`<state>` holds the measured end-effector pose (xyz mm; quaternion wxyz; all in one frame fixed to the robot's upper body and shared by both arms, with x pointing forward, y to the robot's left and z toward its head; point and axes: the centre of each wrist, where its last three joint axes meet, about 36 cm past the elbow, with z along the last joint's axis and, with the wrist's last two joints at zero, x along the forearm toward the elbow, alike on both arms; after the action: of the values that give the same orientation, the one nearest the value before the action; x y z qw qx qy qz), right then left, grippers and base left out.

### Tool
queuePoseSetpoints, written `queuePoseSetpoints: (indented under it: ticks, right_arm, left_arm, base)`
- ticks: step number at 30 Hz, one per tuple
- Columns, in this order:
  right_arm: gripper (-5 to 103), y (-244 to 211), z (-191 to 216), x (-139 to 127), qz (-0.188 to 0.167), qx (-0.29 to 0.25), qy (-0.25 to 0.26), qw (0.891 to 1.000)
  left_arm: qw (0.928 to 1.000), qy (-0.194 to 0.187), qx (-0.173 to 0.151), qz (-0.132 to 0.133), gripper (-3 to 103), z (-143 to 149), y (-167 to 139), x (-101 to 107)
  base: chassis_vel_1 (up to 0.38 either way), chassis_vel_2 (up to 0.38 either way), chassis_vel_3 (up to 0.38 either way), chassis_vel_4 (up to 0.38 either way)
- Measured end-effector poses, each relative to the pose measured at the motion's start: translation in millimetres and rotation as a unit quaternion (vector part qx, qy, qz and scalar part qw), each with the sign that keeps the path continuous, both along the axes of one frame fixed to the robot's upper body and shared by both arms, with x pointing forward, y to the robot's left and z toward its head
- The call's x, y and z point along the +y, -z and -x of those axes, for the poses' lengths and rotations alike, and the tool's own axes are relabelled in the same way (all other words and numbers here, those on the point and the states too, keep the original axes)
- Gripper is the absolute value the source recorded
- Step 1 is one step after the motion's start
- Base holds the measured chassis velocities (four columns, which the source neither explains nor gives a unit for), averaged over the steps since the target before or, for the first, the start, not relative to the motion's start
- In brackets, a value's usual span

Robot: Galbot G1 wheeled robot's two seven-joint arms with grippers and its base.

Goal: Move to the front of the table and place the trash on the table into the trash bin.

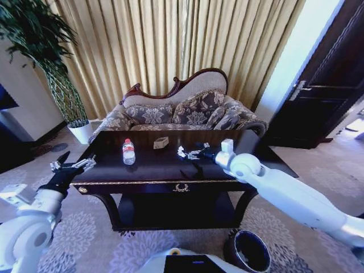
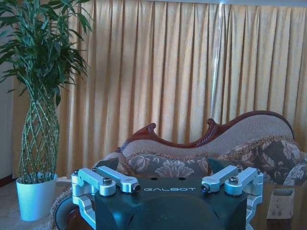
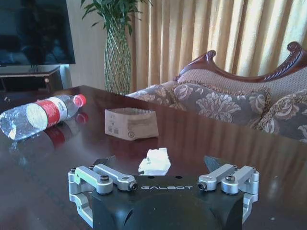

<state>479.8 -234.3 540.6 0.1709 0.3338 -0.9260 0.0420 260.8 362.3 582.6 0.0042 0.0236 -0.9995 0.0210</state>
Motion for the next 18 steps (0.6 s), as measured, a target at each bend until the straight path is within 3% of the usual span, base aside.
queuePoseSetpoints:
  ticks: [18]
  right_arm:
    - [102, 27, -8, 14, 0.016, 0.025, 0.007, 1.0]
  left_arm:
    - [1.0, -0.003, -0.003, 0.005, 100, 0, 4, 0]
  base:
    - [0.0, 0.0, 0.0, 0.0]
